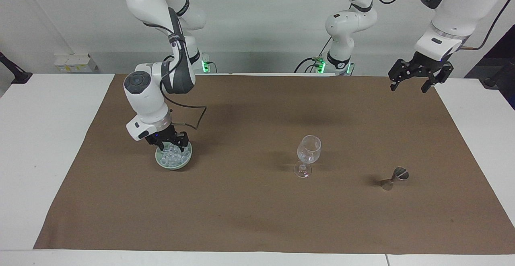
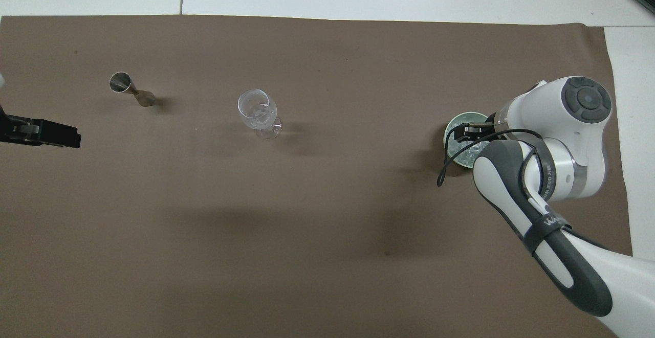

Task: Pour wine and add ice with both arms
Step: 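Grasp ice from the green bowl with the right gripper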

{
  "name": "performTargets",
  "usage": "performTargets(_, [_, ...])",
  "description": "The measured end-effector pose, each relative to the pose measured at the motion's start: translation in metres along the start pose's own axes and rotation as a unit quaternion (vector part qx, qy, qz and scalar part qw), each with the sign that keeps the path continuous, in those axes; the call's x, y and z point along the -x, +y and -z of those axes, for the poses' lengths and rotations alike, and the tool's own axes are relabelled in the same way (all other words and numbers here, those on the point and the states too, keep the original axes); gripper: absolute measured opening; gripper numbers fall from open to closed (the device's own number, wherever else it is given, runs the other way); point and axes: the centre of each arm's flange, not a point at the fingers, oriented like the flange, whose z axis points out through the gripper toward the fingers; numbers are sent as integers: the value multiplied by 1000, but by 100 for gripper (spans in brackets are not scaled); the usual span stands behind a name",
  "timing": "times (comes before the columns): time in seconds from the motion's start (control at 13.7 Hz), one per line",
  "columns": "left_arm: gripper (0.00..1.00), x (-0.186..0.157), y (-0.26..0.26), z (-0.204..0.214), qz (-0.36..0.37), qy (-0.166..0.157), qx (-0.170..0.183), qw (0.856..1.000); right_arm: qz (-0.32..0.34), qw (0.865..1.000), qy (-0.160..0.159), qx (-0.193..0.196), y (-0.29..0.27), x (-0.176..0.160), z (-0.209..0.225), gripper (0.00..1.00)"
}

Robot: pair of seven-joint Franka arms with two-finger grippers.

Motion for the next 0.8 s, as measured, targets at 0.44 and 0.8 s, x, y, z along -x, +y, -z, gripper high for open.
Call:
performTargets(0.44, [100,-7,2,-5,-4,-4,5,1000,0,1000,-2,0,0,0,-2,44])
performTargets(0.8, [100,-9,3,-7,-9,-5,12,1000,0,1000,-4,1,1,1,-4,26])
